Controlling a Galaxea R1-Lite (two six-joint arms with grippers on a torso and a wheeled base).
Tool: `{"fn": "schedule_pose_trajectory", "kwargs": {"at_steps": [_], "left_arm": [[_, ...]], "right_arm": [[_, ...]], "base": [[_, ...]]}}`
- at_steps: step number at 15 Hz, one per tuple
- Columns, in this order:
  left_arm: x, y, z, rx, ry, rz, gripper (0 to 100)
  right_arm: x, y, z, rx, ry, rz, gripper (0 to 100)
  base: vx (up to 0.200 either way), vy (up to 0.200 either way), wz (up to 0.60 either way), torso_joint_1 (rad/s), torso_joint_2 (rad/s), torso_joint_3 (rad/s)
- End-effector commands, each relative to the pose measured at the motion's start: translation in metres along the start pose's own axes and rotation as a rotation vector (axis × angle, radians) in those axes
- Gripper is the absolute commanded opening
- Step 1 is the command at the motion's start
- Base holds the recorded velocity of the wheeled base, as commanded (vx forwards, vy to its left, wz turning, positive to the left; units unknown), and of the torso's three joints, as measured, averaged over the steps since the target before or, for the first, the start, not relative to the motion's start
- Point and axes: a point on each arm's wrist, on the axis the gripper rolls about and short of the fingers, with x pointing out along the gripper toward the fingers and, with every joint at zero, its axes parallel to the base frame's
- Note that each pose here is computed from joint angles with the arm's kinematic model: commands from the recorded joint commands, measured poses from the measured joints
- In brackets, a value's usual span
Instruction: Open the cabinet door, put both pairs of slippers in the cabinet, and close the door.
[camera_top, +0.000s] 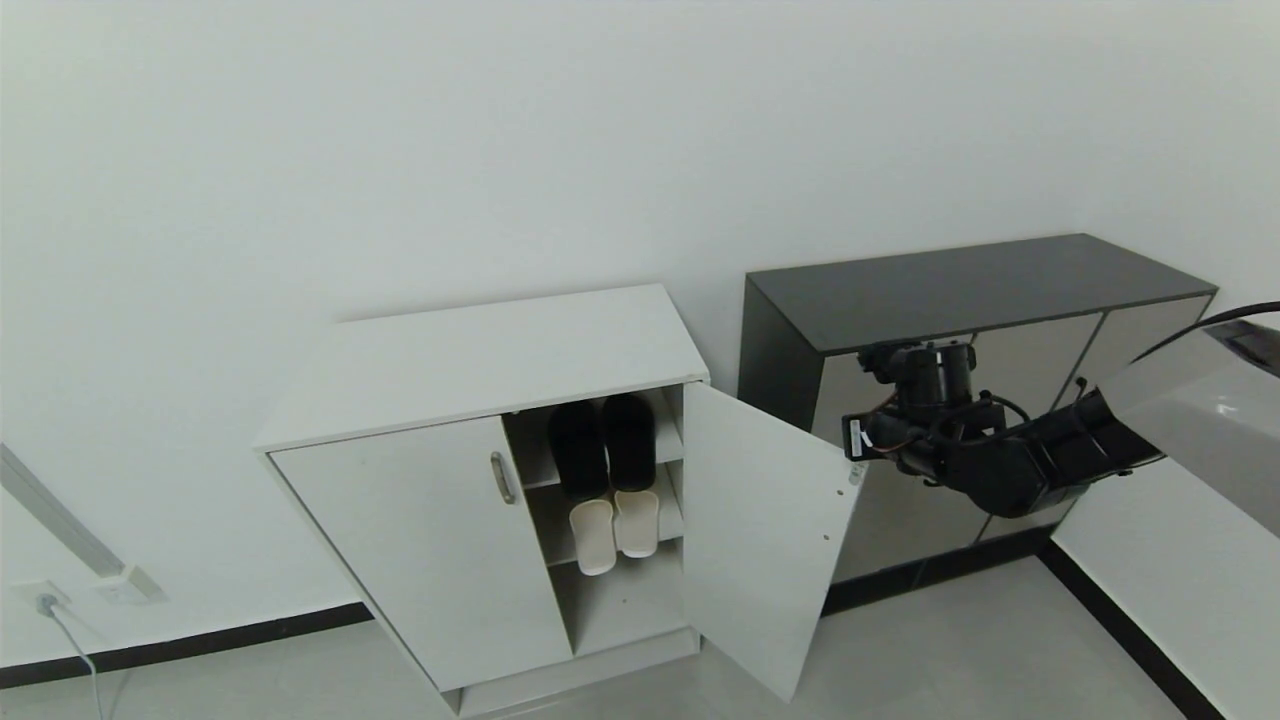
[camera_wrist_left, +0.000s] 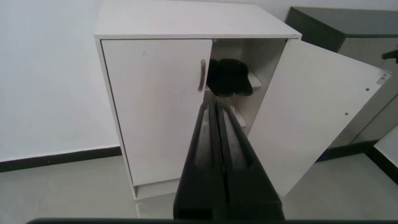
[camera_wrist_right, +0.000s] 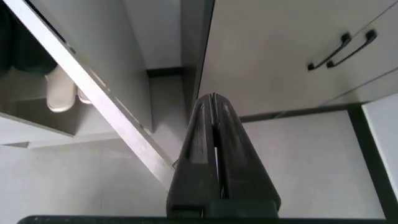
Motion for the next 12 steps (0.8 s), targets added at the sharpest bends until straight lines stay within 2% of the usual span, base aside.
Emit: {"fn": "schedule_pose_trajectory", "kwargs": {"at_steps": [1, 9, 12], "left_arm": [[0.0, 0.0, 0.0, 0.0, 0.001, 0.0, 0], [0.0, 0.0, 0.0, 0.0, 0.001, 0.002, 0], [0.0, 0.0, 0.0, 0.0, 0.001, 0.0, 0]], "right_arm": [[0.008, 0.001, -0.01, -0.003, 0.026, -0.002, 0], [0.003, 0.007, -0.013, -0.007, 0.035, 0.011, 0], [-0.015, 0.019, -0.015, -0.023, 0.033, 0.047, 0]], "base": [[0.0, 0.0, 0.0, 0.0, 0.0, 0.0], [0.0, 0.0, 0.0, 0.0, 0.0, 0.0], [0.0, 0.0, 0.0, 0.0, 0.0, 0.0]]}}
